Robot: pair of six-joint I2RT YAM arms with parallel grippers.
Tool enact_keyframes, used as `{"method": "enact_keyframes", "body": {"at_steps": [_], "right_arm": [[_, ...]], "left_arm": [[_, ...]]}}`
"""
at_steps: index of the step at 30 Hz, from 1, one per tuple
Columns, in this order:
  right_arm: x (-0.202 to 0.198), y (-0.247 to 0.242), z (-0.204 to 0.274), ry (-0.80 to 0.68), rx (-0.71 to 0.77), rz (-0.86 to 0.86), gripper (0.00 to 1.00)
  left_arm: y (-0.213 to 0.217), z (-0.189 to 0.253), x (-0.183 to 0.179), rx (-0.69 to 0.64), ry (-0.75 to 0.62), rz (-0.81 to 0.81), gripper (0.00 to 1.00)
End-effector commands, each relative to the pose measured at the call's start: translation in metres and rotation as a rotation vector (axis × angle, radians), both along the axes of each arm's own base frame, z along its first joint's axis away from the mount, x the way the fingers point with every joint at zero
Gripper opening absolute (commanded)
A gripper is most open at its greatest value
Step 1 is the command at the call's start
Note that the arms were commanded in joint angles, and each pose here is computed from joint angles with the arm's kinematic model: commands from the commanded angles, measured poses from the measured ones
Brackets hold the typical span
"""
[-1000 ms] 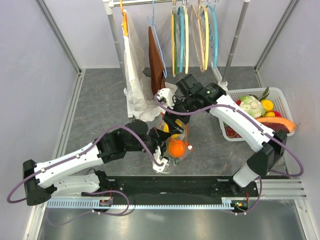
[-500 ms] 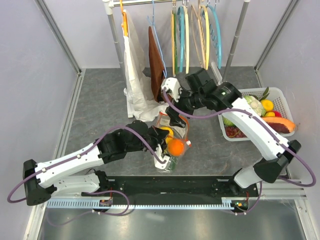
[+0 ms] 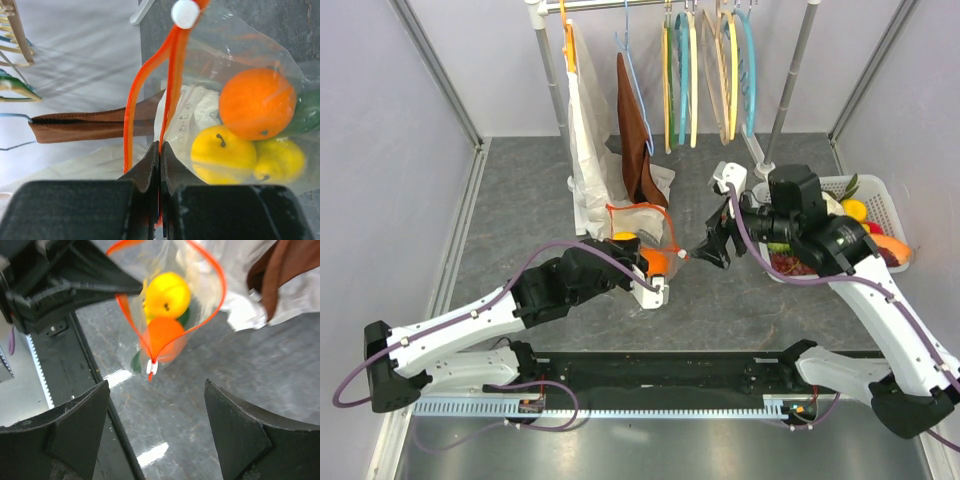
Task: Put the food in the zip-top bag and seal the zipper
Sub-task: Zip the zipper food storage bag at the center of the board.
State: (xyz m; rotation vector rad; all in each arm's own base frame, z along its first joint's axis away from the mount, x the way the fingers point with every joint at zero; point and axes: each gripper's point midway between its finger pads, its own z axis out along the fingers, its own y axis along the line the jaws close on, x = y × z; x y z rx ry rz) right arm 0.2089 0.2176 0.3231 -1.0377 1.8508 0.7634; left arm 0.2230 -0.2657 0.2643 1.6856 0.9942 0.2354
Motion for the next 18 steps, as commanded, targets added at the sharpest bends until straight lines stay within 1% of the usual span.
{"method": "enact_keyframes", "body": {"at_steps": [1, 4, 5, 7, 8, 9, 10, 13, 14, 16, 18], "right_arm": [[-0.008, 0.016, -0.009, 0.017, 0.118, 0.054, 0.83], [-0.012, 0.018, -0.025, 0.05, 0.133, 0.058, 0.86], [-0.013, 0.02, -0.022, 0.042, 0.157, 0.061, 0.87], [-0.016, 0.021, -0.03, 0.074, 0.175, 0.06, 0.9], [-0.016, 0.022, -0.024, 0.044, 0.2, 0.065, 0.92], [-0.017, 0.021, -0.03, 0.049, 0.202, 0.058, 0.92], [-0.014, 0.022, -0.027, 0.016, 0.219, 0.057, 0.91], [-0.01, 0.02, -0.036, 0.015, 0.229, 0.016, 0.83], [-0.007, 0.02, -0.04, 0.025, 0.226, -0.002, 0.78], [0.001, 0.021, -0.05, 0.053, 0.219, -0.035, 0.74], [0.002, 0.026, -0.055, 0.085, 0.228, -0.028, 0.73]], "left_arm": [[0.0, 0.03, 0.006, -0.161, 0.009, 0.08, 0.02], [-0.001, 0.031, 0.009, -0.18, 0.029, 0.106, 0.02], [0.0, 0.031, 0.01, -0.182, 0.032, 0.115, 0.02], [-0.001, 0.029, 0.011, -0.19, 0.047, 0.13, 0.02], [-0.001, 0.029, 0.011, -0.194, 0.053, 0.136, 0.02], [-0.001, 0.029, 0.011, -0.199, 0.059, 0.137, 0.02], [-0.001, 0.029, 0.01, -0.21, 0.071, 0.141, 0.02], [-0.004, 0.031, 0.011, -0.234, 0.093, 0.151, 0.02], [-0.004, 0.032, 0.011, -0.24, 0.1, 0.152, 0.02], [-0.007, 0.03, 0.01, -0.245, 0.127, 0.157, 0.02], [-0.009, 0.034, 0.01, -0.261, 0.138, 0.161, 0.02]]}}
